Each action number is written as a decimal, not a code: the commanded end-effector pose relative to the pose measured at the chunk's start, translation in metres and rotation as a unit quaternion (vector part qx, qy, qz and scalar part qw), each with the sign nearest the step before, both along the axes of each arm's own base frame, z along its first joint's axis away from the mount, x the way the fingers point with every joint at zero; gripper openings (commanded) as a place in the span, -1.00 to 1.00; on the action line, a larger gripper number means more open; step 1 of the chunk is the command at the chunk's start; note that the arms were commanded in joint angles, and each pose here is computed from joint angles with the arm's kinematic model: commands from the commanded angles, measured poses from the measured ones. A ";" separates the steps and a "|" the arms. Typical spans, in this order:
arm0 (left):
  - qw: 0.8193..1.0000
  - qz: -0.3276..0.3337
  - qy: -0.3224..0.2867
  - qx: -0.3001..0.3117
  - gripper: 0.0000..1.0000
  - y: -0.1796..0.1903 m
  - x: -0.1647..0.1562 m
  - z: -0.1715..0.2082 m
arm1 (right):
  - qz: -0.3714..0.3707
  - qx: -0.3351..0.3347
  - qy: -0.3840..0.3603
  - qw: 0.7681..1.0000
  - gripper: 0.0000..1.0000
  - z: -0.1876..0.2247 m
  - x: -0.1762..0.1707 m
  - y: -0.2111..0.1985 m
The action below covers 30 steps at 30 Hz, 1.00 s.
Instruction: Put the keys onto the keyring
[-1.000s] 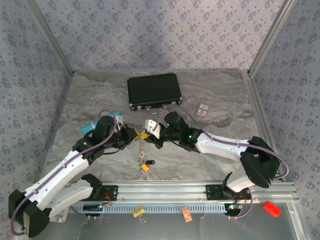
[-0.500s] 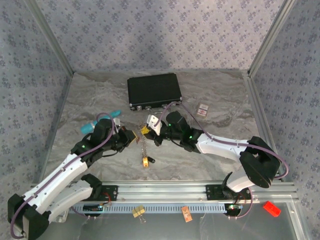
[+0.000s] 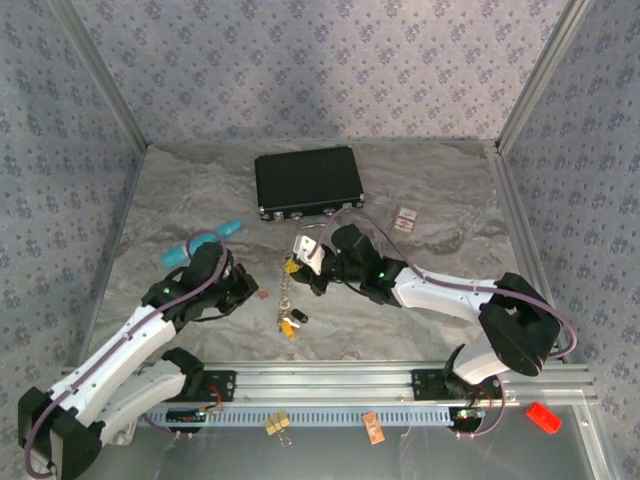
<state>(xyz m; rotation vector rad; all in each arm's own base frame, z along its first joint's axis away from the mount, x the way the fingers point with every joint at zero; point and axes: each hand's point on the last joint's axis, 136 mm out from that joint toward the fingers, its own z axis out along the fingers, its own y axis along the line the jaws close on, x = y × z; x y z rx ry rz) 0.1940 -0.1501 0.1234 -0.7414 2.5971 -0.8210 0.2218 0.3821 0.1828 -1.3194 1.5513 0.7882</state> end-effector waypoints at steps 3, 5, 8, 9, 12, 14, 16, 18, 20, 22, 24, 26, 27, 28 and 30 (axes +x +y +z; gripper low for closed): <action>0.996 0.018 0.079 0.044 -1.00 0.014 -0.015 -0.027 | 0.030 -0.005 -0.022 0.999 -1.00 0.010 -0.010 -0.003; 0.995 0.020 0.087 0.047 -1.00 0.014 -0.015 -0.031 | 0.032 -0.005 -0.023 0.999 -1.00 0.010 -0.011 -0.003; 0.995 0.023 0.087 0.045 -0.94 0.014 -0.014 -0.033 | 0.033 -0.006 -0.020 0.999 -1.00 0.009 -0.011 -0.003; 0.995 0.024 0.085 0.044 -0.76 0.014 -0.014 -0.034 | 0.034 -0.007 -0.020 0.999 -1.00 0.008 -0.012 -0.003; 0.996 0.026 0.075 0.042 -0.16 0.015 -0.013 -0.033 | 0.034 -0.009 -0.019 0.999 -1.00 0.007 -0.012 -0.003; 0.997 0.027 0.061 0.045 0.10 0.017 -0.010 -0.030 | 0.035 -0.010 -0.019 0.999 -1.00 0.006 -0.013 -0.004; 0.998 0.026 0.038 0.053 0.31 0.021 -0.006 -0.023 | 0.034 -0.010 -0.018 0.999 -1.00 0.005 -0.012 -0.004; 0.997 0.018 -0.006 0.069 0.42 0.027 0.003 -0.011 | 0.036 -0.009 -0.018 0.999 -1.00 0.007 -0.012 -0.004; 0.993 -0.011 -0.084 0.080 0.43 0.025 0.019 0.010 | 0.038 -0.007 -0.016 0.999 -1.00 0.007 -0.012 -0.005; 0.978 -0.064 -0.172 0.102 0.39 0.021 0.031 0.033 | 0.042 -0.004 -0.014 0.999 -1.00 0.008 -0.012 -0.006; 0.948 -0.122 -0.265 0.128 0.34 0.015 0.039 0.054 | 0.045 -0.004 -0.012 0.999 -1.00 0.009 -0.013 -0.007; 0.908 -0.177 -0.344 0.161 0.25 0.010 0.041 0.070 | 0.050 -0.004 -0.012 0.999 -1.00 0.009 -0.013 -0.008; 0.887 -0.198 -0.377 0.179 0.19 0.010 0.042 0.075 | 0.052 -0.004 -0.012 0.999 -1.00 0.008 -0.014 -0.009; 0.865 -0.223 -0.403 0.197 0.13 0.008 0.041 0.076 | 0.054 -0.005 -0.012 0.998 -1.00 0.008 -0.014 -0.009; 0.807 -0.302 -0.456 0.221 0.05 -0.004 0.032 0.076 | 0.056 -0.006 -0.012 0.998 -1.00 0.008 -0.013 -0.011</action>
